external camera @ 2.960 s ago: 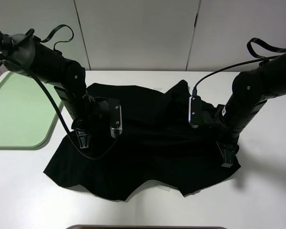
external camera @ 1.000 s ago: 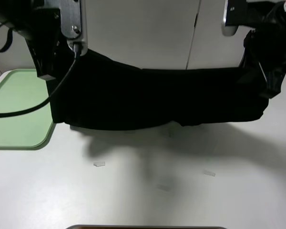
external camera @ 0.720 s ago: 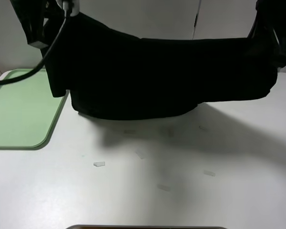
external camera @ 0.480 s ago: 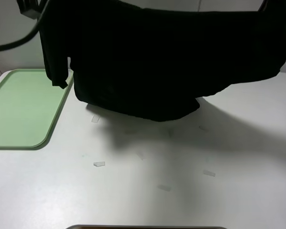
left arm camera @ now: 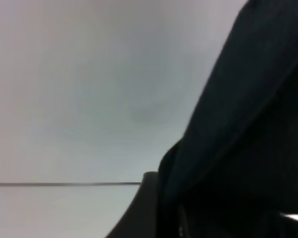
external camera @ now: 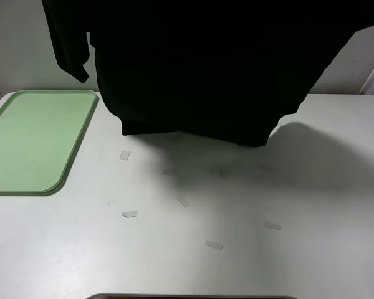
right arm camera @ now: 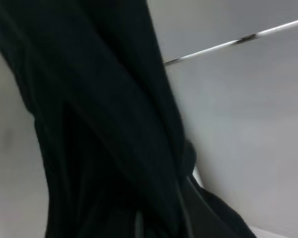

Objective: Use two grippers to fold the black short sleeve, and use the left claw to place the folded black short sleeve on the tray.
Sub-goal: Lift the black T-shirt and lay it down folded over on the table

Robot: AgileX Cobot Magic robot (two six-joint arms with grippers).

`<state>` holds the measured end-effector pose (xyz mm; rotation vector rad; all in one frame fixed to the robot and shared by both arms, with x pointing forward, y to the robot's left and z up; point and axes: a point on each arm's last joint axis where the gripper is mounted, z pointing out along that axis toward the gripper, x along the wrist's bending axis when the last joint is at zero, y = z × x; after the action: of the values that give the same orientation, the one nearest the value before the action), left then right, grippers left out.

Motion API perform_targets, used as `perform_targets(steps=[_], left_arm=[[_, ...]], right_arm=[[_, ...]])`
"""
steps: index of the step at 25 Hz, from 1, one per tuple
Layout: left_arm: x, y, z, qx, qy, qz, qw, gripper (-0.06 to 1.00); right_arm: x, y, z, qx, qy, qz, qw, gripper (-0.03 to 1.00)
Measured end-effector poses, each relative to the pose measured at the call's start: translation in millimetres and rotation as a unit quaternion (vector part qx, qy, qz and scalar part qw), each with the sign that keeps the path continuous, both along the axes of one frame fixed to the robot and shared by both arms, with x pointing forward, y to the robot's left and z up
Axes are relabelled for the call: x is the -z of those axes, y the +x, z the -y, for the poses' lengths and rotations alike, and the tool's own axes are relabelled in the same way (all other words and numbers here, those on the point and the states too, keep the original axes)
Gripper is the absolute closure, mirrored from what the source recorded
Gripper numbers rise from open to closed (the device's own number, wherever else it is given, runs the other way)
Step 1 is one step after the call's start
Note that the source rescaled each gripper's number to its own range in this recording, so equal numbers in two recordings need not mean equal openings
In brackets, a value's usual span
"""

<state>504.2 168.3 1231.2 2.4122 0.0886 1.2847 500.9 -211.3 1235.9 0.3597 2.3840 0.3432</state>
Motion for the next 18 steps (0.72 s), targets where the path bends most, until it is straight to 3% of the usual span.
perform_targets(steps=[13, 18], left_arm=[[-43.7, -7.8, -7.3, -0.007, -0.016, 0.069, 0.997, 0.94], [-52.1, -10.4, -8.7, -0.008, -0.022, 0.080, 0.996, 0.94]], right_arm=[[-50.9, -12.8, 7.6, 0.008, 0.019, 0.092, 0.996, 0.97], [-57.7, -15.1, 8.6, 0.008, 0.023, 0.105, 0.994, 0.97]])
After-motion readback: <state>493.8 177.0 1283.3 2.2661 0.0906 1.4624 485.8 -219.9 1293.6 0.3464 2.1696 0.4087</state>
